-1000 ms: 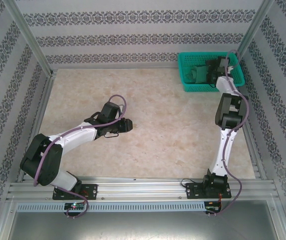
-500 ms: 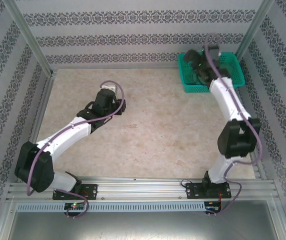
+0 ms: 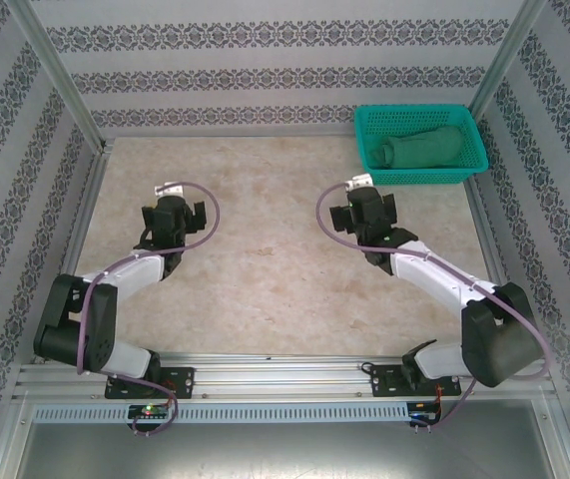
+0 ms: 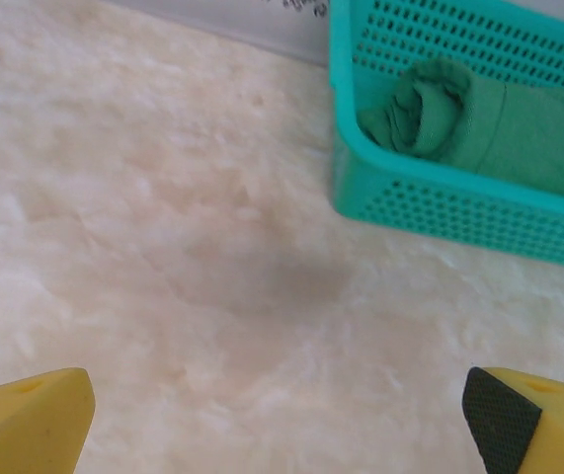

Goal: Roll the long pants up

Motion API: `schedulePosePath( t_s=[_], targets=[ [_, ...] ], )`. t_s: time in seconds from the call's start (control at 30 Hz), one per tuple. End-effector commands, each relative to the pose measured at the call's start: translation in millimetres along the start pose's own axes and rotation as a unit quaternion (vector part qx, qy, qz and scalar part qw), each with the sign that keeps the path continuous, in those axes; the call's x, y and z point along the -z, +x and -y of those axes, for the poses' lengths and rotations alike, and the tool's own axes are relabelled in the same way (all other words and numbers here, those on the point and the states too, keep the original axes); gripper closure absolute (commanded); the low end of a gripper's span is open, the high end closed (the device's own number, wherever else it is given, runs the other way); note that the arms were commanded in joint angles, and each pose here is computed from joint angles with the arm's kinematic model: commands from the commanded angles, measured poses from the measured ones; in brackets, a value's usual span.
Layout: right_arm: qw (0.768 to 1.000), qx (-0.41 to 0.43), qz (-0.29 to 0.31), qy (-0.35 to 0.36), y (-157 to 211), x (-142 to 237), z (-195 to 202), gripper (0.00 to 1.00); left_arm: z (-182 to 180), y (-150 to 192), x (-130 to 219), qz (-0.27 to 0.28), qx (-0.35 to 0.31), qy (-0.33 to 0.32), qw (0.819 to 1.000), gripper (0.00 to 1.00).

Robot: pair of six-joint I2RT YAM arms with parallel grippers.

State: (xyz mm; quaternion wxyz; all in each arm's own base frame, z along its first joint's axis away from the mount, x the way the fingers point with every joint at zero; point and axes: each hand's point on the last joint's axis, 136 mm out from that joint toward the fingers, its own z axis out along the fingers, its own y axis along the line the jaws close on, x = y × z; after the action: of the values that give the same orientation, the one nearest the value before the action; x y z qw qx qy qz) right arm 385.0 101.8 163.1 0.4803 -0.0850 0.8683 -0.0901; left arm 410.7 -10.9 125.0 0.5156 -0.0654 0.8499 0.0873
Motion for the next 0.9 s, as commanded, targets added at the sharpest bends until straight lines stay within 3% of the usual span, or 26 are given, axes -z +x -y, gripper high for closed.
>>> schedulePosePath(
  t_s=[0.0, 0.13, 0.27, 0.4, 0.53, 0.63, 0.77, 0.8, 0.83, 0.87],
  targets=[
    [0.999, -0.007, 0.038, 0.032, -11.9, 5.3, 15.8, 0.02, 7.4, -37.1, 7.9, 0.079, 0.015, 0.031, 0.996, 0.00],
    [0.998, -0.021, 0.055, 0.039, -1.9, 10.7, 26.8, 0.02, -27.3, -58.6, 35.7, 0.134, 0.004, -0.036, 0.990, 0.00],
    [0.997, -0.029, 0.062, 0.040, 4.4, 6.9, 36.9, 0.02, -60.3, -52.5, 34.0, 0.116, 0.012, -0.068, 0.991, 0.00],
    [0.996, -0.046, 0.065, 0.041, 12.7, -0.6, 43.2, 0.02, -57.9, -18.7, 22.1, 0.087, 0.006, -0.058, 0.995, 0.00],
    [0.994, -0.052, 0.078, 0.049, 16.9, -6.6, 51.9, 0.02, -59.8, -22.1, 20.8, 0.112, 0.031, -0.050, 0.992, 0.00],
    [0.994, -0.061, 0.068, 0.059, 28.8, -7.5, 63.5, 0.02, -49.2, -16.2, 20.9, 0.098, 0.025, -0.019, 0.995, 0.00],
    [0.992, -0.085, 0.072, 0.060, 44.7, -4.5, 79.1, 0.02, -55.1, 19.7, 24.8, 0.075, 0.010, -0.031, 0.997, 0.00],
    [0.990, -0.095, 0.083, 0.062, 46.8, -4.6, 83.1, 0.02, -62.4, 21.4, 26.1, 0.093, 0.012, -0.054, 0.994, 0.00],
    [0.989, -0.099, 0.093, 0.058, 45.6, -5.3, 85.0, 0.02, -58.9, 28.5, 24.2, 0.063, 0.017, -0.042, 0.997, 0.00],
    [0.989, -0.094, 0.094, 0.068, 46.3, -6.6, 89.6, 0.02, -54.9, 14.7, 21.9, 0.083, 0.024, -0.031, 0.996, 0.00]
  ],
)
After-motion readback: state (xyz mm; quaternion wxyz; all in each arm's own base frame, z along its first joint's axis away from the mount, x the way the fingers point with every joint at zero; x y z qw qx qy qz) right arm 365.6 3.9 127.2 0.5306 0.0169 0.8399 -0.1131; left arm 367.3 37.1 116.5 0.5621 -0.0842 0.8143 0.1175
